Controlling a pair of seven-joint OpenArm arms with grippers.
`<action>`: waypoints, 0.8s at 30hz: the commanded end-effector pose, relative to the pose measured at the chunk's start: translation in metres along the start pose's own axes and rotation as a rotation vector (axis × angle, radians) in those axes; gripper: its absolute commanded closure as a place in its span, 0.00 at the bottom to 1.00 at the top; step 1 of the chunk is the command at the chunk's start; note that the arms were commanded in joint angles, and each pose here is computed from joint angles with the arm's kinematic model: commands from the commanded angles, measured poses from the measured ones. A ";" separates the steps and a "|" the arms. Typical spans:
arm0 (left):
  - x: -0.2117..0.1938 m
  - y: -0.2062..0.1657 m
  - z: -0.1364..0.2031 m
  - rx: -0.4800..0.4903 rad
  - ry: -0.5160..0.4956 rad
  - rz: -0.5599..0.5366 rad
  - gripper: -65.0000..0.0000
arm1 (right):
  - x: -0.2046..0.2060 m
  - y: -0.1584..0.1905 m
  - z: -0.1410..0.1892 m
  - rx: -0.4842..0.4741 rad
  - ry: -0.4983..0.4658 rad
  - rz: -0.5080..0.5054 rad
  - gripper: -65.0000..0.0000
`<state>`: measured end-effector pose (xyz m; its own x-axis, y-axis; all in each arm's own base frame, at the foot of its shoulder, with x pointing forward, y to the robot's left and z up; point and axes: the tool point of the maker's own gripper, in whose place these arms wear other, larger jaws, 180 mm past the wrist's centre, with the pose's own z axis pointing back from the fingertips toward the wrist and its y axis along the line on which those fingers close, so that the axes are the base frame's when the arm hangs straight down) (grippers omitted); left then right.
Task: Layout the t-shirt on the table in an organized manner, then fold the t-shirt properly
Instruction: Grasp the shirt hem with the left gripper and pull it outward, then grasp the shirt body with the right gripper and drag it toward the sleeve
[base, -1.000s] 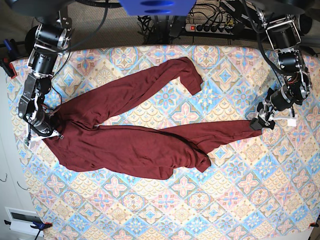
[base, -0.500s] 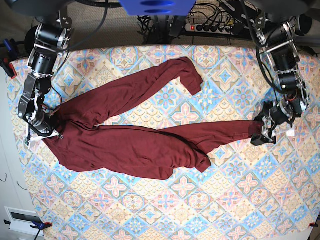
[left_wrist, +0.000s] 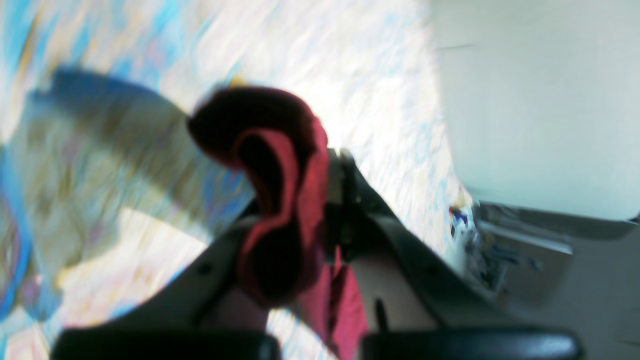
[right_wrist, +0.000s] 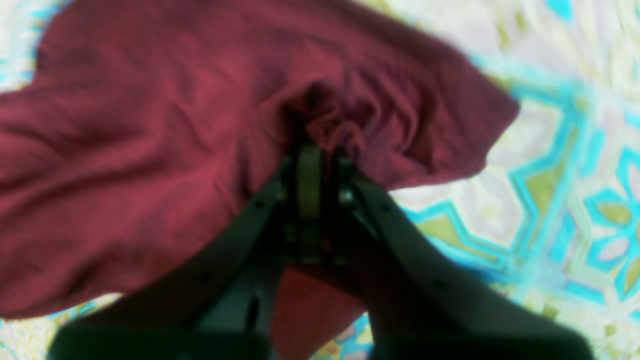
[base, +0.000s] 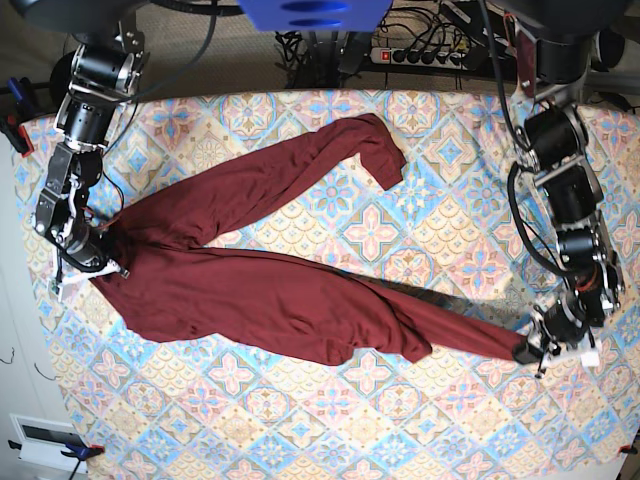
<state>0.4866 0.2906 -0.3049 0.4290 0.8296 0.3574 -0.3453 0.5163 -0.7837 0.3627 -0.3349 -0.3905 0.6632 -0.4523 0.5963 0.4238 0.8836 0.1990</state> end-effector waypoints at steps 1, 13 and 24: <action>0.027 -0.024 0.006 -0.031 -0.066 -0.037 1.00 | 0.014 -0.006 0.008 -0.014 -0.041 0.019 0.99; 0.052 -0.043 0.007 0.023 -0.123 -0.146 1.00 | 0.001 -0.001 0.038 -0.009 -0.006 0.095 0.62; 0.026 0.002 0.005 0.090 -0.074 -0.129 1.00 | 0.003 0.022 0.069 0.021 -0.060 0.206 0.34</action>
<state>0.4788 0.3053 -0.3238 0.4562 0.7707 0.4449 -0.4123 0.6261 -0.6618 0.3210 -0.3042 -0.3474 0.7257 -0.2788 0.6290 0.2827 0.9543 0.0969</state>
